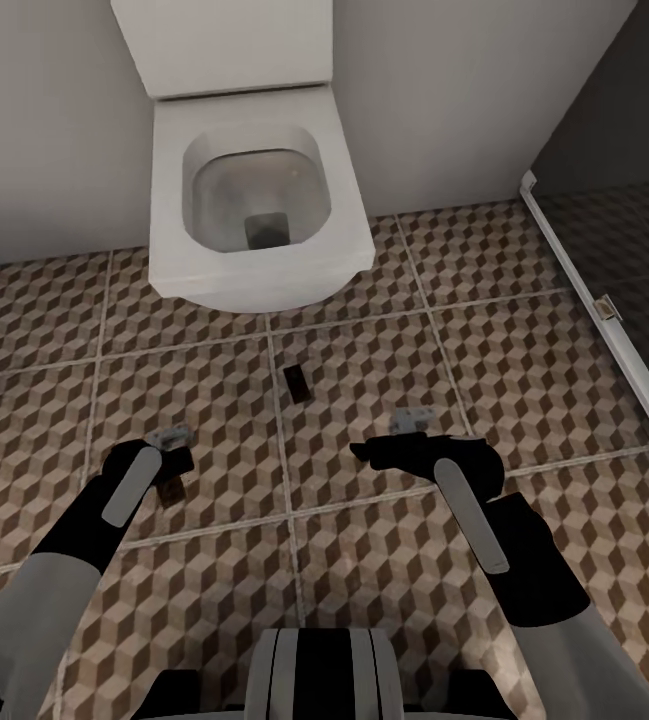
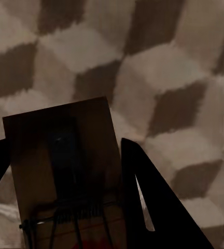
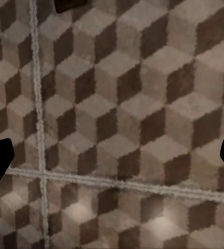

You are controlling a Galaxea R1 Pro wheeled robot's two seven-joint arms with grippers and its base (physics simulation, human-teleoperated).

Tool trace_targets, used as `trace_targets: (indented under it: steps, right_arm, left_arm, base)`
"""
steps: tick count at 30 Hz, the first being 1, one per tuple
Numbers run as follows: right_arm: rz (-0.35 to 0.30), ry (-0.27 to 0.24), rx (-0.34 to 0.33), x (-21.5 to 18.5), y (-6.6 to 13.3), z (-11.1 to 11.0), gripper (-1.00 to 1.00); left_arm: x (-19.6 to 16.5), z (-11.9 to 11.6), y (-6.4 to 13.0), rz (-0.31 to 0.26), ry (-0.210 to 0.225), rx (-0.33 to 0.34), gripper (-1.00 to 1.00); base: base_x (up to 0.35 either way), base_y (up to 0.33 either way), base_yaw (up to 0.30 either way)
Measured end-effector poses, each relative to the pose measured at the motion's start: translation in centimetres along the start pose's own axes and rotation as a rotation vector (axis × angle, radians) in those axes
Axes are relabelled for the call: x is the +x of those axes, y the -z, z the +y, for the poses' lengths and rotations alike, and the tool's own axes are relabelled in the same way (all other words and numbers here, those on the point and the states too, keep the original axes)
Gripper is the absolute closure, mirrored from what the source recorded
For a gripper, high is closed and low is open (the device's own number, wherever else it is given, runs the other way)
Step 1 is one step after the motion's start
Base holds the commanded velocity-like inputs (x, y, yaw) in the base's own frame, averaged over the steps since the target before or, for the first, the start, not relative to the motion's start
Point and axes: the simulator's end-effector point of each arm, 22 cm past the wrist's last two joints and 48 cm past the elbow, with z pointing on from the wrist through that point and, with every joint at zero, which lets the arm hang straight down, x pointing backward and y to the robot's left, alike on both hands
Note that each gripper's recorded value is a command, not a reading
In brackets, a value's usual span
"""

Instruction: Take the four mousetraps from the cabinet in the bathroom and place them on the bathroom floor. Make sure all four end up on the same floor surface, and ensure that at least two of them are either under or directly next to the same bathroom sink.

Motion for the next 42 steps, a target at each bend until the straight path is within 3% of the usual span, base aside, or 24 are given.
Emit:
trace_targets:
  steps: [8,15,25,42]
  right_arm:
    - [-0.005,0.001,0.005,-0.3,0.0,-0.1,-1.0]
    - [-0.005,0.003,0.009,-0.4,0.1,-0.3,-1.0]
    - [-0.006,0.003,0.025,-0.4,0.1,-0.6,-1.0]
    - [-0.02,0.008,0.06,-1.3,0.2,-1.2,-1.0]
  left_arm:
    - [-2.5,-2.0,0.4,-0.08,0.028,0.085,1.0]
    - [-4.1,-2.4,0.7,-0.145,-0.019,0.077,1.0]
    - [-7.0,-4.8,1.9,-0.197,-0.043,0.148,1.0]
    - [-9.5,-8.6,3.0,-0.235,-0.113,0.196,1.0]
  base:
    - [0.0,0.0,0.0]
    - [0.0,0.0,0.0]
    - [0.0,0.0,0.0]
    - [0.0,-0.009,0.0]
